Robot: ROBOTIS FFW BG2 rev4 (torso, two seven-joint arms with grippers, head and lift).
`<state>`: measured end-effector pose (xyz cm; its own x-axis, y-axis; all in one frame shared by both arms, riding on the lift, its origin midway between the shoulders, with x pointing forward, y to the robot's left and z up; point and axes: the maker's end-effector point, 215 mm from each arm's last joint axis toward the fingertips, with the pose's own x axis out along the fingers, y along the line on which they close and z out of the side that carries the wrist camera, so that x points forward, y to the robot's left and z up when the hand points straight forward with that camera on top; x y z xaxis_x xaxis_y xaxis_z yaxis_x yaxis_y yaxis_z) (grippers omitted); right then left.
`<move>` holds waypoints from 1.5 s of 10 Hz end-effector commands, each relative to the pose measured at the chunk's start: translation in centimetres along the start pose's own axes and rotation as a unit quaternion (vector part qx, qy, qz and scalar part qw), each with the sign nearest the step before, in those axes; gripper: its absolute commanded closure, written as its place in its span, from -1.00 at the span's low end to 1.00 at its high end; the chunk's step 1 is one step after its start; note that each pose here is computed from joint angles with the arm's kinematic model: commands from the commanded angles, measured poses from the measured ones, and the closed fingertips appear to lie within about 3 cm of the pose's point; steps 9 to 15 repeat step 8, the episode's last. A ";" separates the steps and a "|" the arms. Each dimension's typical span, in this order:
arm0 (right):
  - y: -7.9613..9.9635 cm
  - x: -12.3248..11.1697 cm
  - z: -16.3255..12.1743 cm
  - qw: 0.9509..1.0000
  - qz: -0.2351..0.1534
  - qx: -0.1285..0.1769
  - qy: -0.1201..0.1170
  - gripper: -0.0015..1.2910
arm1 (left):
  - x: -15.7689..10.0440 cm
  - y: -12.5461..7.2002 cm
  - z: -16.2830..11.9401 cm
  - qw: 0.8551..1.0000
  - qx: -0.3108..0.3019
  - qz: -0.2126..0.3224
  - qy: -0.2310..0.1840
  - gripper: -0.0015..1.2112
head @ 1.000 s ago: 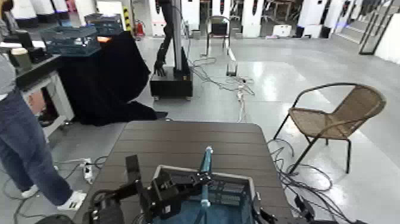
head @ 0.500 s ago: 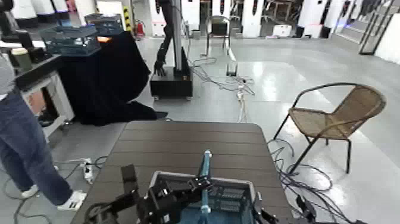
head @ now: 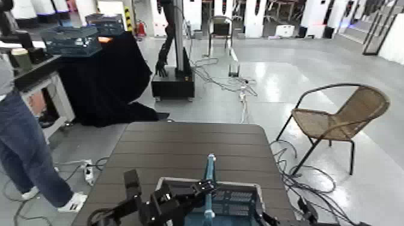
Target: Grasp the handle of the crate.
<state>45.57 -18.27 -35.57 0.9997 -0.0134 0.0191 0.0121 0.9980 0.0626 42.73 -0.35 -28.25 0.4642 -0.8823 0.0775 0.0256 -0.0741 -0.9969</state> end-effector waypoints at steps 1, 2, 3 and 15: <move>-0.1 0.0 -0.1 1.000 0.000 0.000 0.002 -0.76 | 0.0 0.0 -0.1 1.000 -0.006 -0.004 -0.001 0.97; -0.1 0.0 -0.2 1.000 0.000 0.000 0.003 -0.76 | 0.1 0.1 -0.2 1.000 -0.008 -0.004 0.001 0.97; 0.0 0.1 -0.2 1.000 0.001 -0.001 0.003 -0.76 | 0.1 0.1 -0.1 1.000 -0.008 -0.005 0.000 0.97; -0.2 0.2 0.0 1.000 -0.003 -0.008 0.001 -0.76 | 0.3 0.1 -0.2 1.000 -0.012 -0.010 0.001 0.97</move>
